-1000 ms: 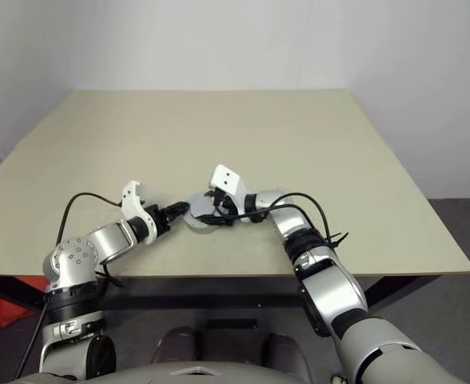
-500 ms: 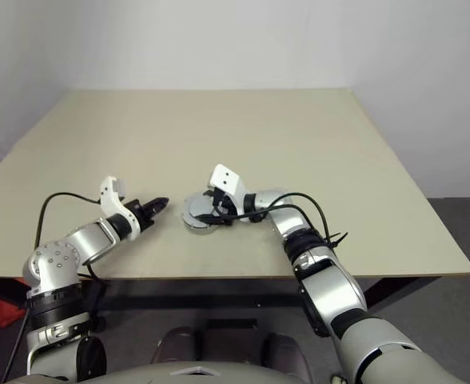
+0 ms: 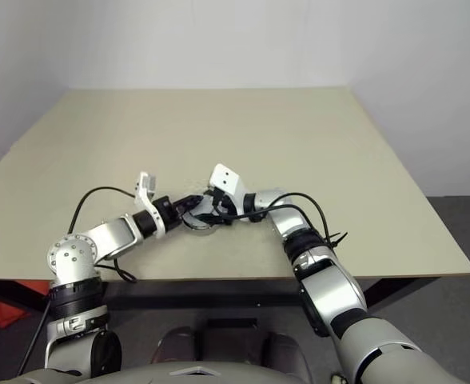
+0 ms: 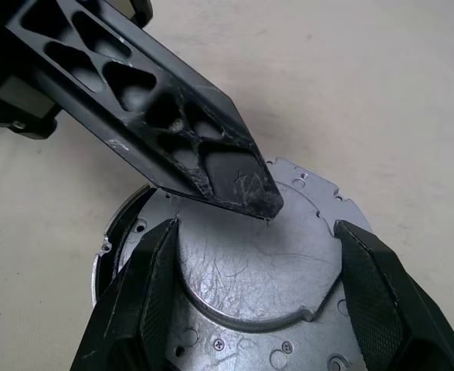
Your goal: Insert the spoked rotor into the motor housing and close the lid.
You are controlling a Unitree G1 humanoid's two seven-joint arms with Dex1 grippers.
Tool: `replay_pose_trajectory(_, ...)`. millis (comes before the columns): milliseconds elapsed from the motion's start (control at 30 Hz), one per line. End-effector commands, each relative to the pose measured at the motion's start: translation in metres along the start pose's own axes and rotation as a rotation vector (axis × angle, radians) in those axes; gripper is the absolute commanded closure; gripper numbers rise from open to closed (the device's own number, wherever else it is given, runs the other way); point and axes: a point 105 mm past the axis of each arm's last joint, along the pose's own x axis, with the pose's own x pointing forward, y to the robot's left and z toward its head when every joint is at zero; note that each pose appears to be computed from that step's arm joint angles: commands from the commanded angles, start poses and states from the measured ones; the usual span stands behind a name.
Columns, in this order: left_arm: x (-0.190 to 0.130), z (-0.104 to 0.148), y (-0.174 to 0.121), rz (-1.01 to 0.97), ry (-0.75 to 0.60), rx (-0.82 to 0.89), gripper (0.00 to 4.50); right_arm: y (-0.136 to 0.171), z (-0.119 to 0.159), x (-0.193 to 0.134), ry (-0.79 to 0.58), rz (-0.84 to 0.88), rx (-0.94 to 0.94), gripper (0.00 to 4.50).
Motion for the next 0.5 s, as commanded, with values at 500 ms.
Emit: replay_pose_trajectory(500,-0.078,0.082,-0.014,-0.132,-0.357,0.021,4.46,0.011,-0.020,-0.013,0.065,0.065,0.046,1.40)
